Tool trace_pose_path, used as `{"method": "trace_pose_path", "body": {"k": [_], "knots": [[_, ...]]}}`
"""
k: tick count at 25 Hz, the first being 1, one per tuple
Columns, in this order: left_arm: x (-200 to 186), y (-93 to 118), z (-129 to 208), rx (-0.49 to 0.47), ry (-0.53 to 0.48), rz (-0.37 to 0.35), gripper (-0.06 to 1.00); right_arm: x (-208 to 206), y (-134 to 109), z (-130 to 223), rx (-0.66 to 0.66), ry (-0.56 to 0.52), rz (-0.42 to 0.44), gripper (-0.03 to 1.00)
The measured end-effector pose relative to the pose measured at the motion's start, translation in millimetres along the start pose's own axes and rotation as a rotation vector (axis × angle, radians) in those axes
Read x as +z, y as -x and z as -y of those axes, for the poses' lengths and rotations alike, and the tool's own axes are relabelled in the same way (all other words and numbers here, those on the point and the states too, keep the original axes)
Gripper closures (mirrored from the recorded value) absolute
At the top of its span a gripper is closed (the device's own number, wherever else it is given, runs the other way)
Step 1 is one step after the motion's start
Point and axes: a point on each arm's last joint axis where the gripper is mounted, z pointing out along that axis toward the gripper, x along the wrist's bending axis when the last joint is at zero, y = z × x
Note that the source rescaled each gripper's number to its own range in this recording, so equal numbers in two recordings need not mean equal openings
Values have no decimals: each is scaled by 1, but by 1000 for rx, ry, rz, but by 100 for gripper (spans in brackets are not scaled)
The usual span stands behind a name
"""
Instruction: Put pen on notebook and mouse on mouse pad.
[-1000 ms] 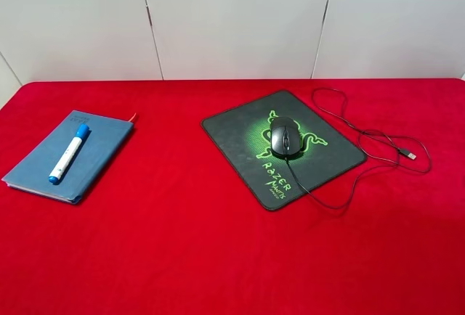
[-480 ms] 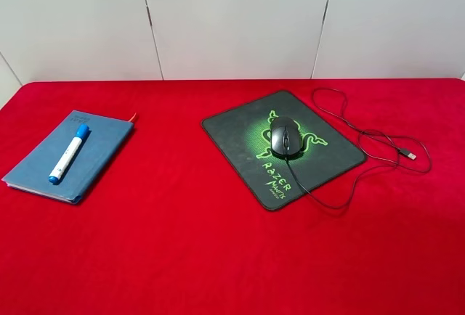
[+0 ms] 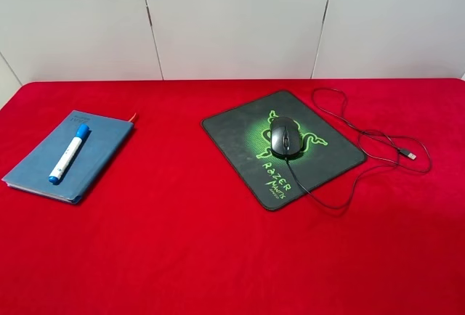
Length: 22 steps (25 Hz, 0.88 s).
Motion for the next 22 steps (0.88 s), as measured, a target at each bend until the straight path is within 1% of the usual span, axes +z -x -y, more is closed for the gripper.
{"method": "trace_pose_path", "body": {"k": [13,18,22], "knots": [[0,0,0,0,0,0,-6,0,0,0,-9,0,1,-3],[0,0,0,0,0,0,-5,0,0,0,36,-1,0,-3],[0,0,0,0,0,0,-5,0,0,0,46,-1,0,-3]]}}
